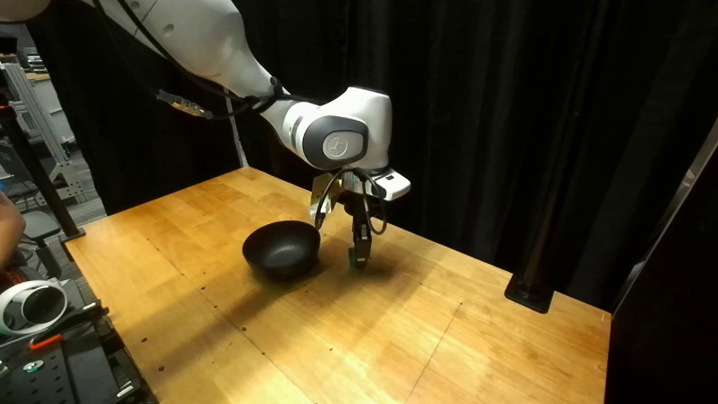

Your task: Put the green cube in the black bowl

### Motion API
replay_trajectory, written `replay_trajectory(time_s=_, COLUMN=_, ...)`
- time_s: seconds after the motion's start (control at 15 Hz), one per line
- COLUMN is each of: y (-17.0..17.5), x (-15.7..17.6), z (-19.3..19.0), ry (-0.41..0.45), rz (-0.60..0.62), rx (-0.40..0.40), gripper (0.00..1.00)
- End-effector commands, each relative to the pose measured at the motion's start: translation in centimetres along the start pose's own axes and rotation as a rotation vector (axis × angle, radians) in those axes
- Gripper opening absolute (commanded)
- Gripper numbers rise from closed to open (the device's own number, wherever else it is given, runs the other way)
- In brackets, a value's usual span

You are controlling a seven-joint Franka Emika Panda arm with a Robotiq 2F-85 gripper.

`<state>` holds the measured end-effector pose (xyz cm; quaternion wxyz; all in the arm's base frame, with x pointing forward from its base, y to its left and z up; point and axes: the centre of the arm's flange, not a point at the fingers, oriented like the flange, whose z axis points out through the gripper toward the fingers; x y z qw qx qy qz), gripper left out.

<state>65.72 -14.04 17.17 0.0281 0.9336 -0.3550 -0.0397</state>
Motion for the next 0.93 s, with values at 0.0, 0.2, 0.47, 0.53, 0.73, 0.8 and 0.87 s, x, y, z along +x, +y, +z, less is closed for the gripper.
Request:
replay_trajectory(time_s=0.0, y=0.7, x=-1.4, z=-6.7, ry=0.005, rz=0.042, rx=0.072, gripper=0.21)
replay_trajectory(time_s=0.2, y=0.4, x=-3.4, z=-8.1, ry=-0.151, rz=-0.001, rx=0.129, gripper=0.21)
replay_trajectory(time_s=0.47, y=-0.2, x=-6.6, z=-5.9, ry=-0.391, rz=-0.025, rx=0.140, gripper=0.21)
replay_trajectory(time_s=0.53, y=0.0, x=-7.2, z=-5.3, ry=-0.452, rz=-0.025, rx=0.134, gripper=0.71)
replay_trajectory(time_s=0.73, y=1.8, x=-9.2, z=-5.1, ry=-0.552, rz=-0.022, rx=0.114, gripper=0.86)
replay_trajectory(time_s=0.8, y=2.6, x=-9.8, z=-5.4, ry=-0.558, rz=-0.029, rx=0.118, gripper=0.95)
replay_trajectory(time_s=0.87, y=3.3, x=-10.2, z=-5.5, ry=-0.559, rz=-0.030, rx=0.123, gripper=0.99)
